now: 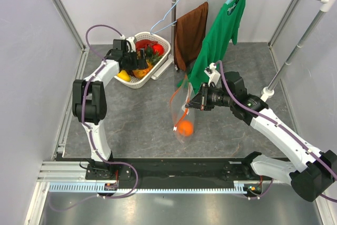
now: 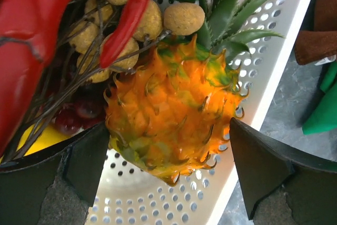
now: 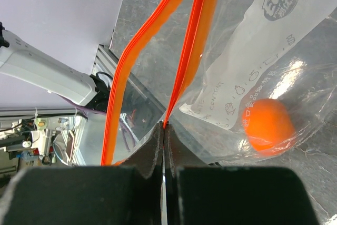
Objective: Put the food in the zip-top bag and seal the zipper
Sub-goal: Pick up the fake fruit from the bin.
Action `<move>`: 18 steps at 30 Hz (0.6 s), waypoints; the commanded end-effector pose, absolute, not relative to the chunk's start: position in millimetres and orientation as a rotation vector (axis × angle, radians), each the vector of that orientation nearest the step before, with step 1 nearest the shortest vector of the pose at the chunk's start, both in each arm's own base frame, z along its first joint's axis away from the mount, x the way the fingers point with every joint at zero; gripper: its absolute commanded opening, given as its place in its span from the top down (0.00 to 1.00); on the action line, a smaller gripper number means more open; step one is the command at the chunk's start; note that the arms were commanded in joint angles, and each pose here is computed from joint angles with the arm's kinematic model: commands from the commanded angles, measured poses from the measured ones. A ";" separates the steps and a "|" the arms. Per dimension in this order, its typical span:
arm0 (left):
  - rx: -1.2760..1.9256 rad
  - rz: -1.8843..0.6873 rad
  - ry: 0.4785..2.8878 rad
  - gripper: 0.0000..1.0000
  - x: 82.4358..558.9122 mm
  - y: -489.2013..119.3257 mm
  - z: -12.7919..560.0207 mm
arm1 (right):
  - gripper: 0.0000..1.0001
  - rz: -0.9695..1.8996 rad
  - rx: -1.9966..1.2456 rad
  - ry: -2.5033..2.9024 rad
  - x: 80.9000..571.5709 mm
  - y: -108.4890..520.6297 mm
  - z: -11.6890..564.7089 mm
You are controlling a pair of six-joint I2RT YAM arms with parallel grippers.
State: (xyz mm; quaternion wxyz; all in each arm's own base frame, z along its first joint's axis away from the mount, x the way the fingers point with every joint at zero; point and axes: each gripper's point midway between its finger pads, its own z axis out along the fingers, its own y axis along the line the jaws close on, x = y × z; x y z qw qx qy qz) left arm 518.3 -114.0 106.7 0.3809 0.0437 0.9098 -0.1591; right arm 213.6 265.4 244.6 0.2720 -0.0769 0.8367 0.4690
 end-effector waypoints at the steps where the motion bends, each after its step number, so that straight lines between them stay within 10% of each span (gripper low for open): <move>1: 0.155 -0.439 2.257 0.00 535.8 -129.2 116.3 | 1.00 1.263 -0.211 2.222 217.3 265.7 251.2; 18: 0.133 -0.649 2.291 0.00 527.9 -154.8 96.0 | 1.00 1.258 -0.216 2.219 217.7 263.8 252.0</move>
